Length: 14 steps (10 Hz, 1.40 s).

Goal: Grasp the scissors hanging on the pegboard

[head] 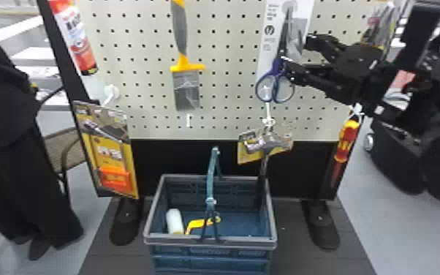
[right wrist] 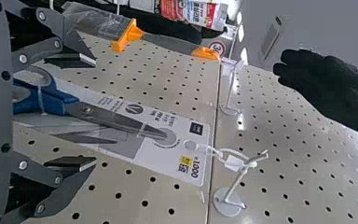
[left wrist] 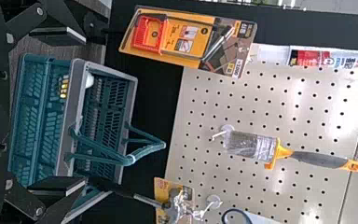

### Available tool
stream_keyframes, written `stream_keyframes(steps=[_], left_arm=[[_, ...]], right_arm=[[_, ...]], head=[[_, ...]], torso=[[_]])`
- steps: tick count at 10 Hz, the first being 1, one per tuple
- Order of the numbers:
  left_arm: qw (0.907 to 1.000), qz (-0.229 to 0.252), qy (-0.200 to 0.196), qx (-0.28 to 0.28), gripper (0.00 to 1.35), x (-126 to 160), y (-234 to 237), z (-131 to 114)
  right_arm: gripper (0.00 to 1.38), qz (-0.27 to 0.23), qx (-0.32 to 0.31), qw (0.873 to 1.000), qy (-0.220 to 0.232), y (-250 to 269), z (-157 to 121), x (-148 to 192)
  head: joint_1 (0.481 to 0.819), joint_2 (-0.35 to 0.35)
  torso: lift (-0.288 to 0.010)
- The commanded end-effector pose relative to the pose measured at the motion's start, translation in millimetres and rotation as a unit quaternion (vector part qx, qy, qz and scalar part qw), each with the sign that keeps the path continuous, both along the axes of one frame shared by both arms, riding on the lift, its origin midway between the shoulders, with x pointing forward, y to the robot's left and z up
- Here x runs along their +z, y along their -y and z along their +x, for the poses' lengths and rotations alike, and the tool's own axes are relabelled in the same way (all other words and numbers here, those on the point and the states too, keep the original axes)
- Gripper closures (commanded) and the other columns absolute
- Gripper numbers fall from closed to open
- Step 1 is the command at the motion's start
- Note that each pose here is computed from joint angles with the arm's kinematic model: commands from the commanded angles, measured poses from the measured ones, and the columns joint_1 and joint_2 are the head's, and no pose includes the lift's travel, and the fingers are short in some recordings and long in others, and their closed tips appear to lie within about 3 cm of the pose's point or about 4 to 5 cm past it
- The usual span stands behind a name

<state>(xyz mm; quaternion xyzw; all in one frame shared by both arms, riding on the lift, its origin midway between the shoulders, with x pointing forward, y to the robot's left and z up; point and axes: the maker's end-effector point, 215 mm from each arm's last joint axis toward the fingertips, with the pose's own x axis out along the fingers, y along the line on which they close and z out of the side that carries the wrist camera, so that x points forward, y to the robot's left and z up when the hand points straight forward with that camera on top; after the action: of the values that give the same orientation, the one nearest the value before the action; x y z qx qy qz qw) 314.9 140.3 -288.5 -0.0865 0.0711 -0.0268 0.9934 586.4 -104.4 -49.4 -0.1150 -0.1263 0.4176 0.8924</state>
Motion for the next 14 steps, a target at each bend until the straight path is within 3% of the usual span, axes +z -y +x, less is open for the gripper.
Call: stream_keyframes(steps=[1, 3, 4, 5, 7, 9, 14], left_arm=[[1.0000, -0.001, -0.001, -0.002, 0.23, -0.3, 1.4, 0.6], [1.0000, -0.002, -0.002, -0.002, 0.23, -1.2, 2.1, 1.4], [1.0000, -0.001, -0.001, -0.002, 0.23, -0.6, 2.1, 1.9], [1.0000, -0.001, -0.002, -0.003, 0.23, -1.9, 2.8, 2.0], [1.0000, -0.003, -0.002, -0.003, 0.23, -1.0, 2.6, 1.5], [1.0000, -0.003, -0.004, -0.005, 0.23, -3.1, 3.3, 0.2], [1.0000, -0.005, -0.004, -0.003, 0.23, -1.9, 3.1, 0.1]], right_arm=[[0.51, -0.005, 0.013, 1.000, 0.001, -10.0, 6.3, 5.4], [0.52, -0.005, 0.023, 1.000, 0.000, -18.1, 12.9, 6.6], [0.59, -0.006, 0.025, 1.000, 0.003, -19.9, 14.6, 11.9], [0.71, -0.004, 0.026, 1.000, -0.001, -19.5, 16.3, 9.4], [1.10, -0.003, 0.025, 1.000, -0.001, -19.4, 16.4, 9.6], [1.28, -0.003, 0.025, 1.000, -0.002, -18.7, 16.5, 8.7], [1.28, -0.003, 0.024, 1.000, -0.004, -18.1, 16.5, 6.2]], head=[[0.549, 0.000], [0.549, 0.000], [0.549, 0.000], [0.549, 0.000], [0.549, 0.000], [0.549, 0.000], [0.549, 0.000]], torso=[[-0.100], [-0.100], [-0.100], [-0.100], [-0.100], [-0.100], [-0.100]])
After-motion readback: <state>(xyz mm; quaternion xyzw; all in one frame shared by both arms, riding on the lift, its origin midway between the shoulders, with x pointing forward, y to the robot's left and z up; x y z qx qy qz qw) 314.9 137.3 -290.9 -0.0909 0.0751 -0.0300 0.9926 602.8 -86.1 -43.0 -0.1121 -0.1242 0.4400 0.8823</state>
